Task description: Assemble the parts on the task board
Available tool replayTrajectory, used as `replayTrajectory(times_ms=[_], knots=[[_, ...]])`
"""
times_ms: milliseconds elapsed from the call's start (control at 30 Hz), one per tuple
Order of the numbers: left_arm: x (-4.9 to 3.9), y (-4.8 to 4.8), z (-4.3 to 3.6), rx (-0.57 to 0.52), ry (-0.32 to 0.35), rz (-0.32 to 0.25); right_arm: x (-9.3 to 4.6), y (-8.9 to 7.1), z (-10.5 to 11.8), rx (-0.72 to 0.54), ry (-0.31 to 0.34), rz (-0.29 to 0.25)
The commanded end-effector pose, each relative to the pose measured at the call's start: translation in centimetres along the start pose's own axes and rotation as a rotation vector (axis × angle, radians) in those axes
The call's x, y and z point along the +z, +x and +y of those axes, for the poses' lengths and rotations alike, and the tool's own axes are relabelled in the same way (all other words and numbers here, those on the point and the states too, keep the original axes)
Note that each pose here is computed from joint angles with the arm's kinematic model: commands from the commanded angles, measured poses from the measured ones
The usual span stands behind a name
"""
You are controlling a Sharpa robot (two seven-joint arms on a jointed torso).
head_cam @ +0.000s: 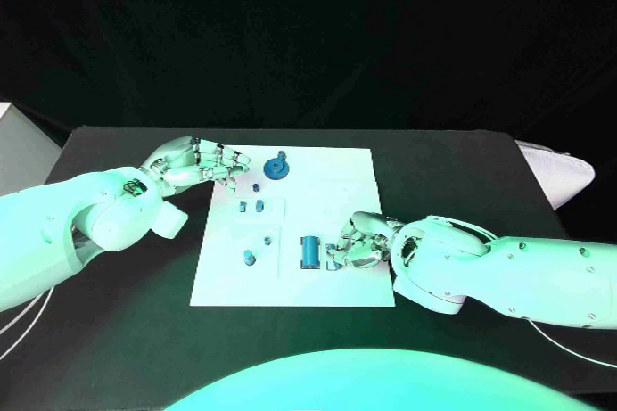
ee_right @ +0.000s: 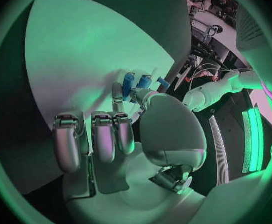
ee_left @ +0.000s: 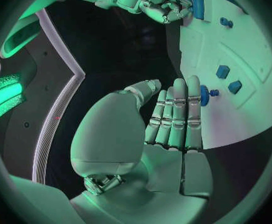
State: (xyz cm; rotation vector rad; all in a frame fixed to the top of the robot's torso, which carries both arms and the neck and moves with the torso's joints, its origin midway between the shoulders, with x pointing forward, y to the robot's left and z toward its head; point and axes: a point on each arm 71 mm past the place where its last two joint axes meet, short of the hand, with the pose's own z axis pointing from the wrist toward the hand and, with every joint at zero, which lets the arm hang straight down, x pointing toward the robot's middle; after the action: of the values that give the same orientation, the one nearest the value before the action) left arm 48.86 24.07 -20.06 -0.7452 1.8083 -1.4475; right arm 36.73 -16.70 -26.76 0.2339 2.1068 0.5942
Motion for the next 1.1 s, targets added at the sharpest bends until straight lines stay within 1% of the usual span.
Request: replayTrajectory(times_ms=[33, 633, 1100], knots=[[0.03, 0.19, -0.10, -0.010, 0.005, 0.015, -0.06, 0.28, 0.33, 0.002, -0.023, 0.022], [0.05, 0.15, -0.08, -0.010, 0.004, 0.013, 0.06, 0.06, 0.21, 0.009, -0.021, -0.002], [0.07, 0.16, -0.08, -0.010, 0.004, 0.013, 0.22, 0.20, 0.68, 0.018, -0.039, -0.002]])
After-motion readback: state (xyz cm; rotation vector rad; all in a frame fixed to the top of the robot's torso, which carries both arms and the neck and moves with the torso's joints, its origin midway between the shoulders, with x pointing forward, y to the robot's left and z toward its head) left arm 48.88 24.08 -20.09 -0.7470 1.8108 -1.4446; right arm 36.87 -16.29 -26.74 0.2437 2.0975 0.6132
